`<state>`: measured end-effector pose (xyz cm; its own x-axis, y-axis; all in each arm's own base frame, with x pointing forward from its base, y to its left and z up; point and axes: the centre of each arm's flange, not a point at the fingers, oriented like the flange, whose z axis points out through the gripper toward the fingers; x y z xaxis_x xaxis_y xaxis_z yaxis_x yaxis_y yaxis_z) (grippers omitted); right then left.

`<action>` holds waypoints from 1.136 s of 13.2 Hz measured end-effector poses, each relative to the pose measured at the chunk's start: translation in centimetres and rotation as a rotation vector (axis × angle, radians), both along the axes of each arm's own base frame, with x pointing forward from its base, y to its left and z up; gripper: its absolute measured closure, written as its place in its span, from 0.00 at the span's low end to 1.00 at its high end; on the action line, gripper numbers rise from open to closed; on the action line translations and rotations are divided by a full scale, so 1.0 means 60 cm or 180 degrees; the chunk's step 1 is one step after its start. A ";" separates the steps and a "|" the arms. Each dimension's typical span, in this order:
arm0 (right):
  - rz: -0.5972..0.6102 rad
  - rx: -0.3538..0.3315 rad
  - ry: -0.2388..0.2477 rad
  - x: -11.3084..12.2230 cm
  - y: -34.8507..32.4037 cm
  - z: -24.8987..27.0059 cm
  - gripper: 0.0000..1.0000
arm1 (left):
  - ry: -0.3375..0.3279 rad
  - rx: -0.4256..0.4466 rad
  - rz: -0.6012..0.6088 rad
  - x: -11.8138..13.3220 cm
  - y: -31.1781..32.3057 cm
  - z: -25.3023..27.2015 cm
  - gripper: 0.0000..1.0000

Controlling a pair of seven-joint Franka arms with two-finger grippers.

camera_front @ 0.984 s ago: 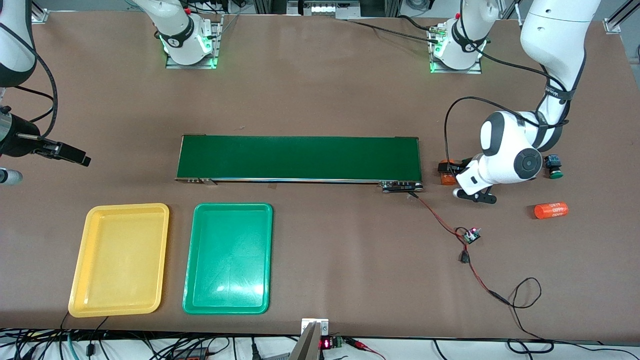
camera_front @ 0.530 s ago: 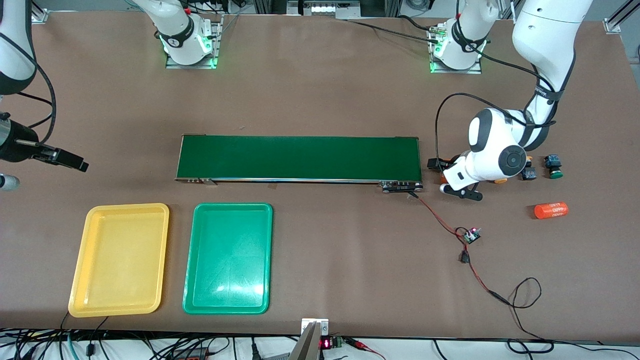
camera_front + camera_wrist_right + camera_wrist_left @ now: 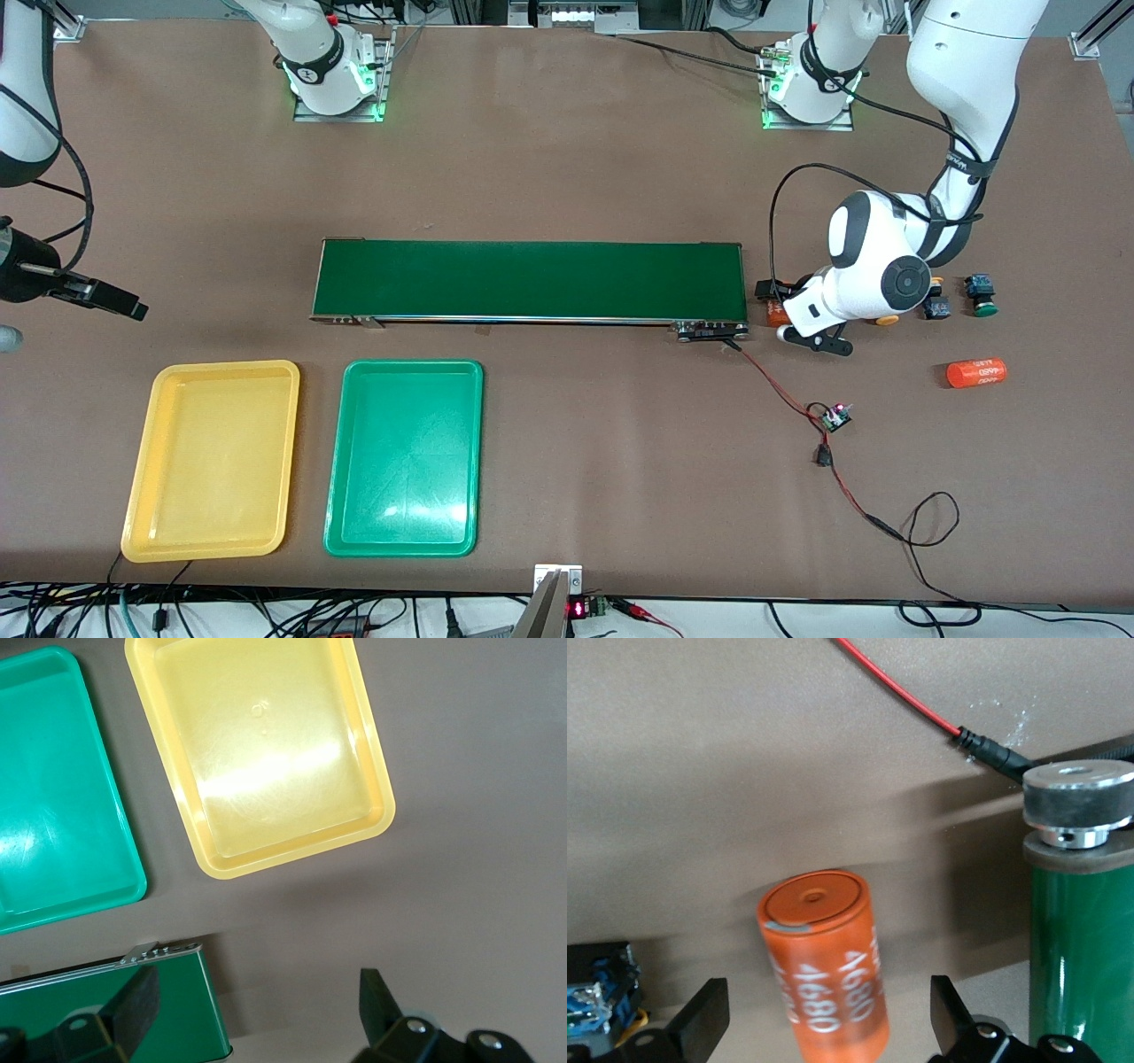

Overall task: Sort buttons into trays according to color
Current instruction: 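Carry the orange cylinder onto the green conveyor belt and release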

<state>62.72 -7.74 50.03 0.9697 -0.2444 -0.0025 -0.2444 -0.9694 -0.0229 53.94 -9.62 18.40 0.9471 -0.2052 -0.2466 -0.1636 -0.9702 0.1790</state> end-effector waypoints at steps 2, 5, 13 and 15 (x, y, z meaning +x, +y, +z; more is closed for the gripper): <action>0.0001 0.0000 0.0000 0.000 0.000 0.000 0.00 | 0.0002 0.0001 0.0001 -0.001 0.001 -0.001 0.00; 0.0000 0.0000 0.0000 0.000 0.000 0.000 0.00 | 0.0011 0.0003 0.0002 -0.003 0.001 -0.004 0.04; -0.0006 0.0000 0.0005 0.000 -0.003 -0.002 0.00 | 0.0021 0.0010 0.0010 -0.006 0.002 -0.018 0.47; -0.0006 0.0000 0.0005 0.000 -0.003 -0.002 0.00 | 0.0011 0.0009 0.0011 -0.005 0.002 -0.016 0.51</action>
<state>62.72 -7.91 49.94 0.9692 -0.2461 -0.0040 -0.2461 -0.9690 -0.0226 53.64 -9.48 17.42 0.9469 -0.2013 -0.2506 -0.1596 -0.9712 0.1769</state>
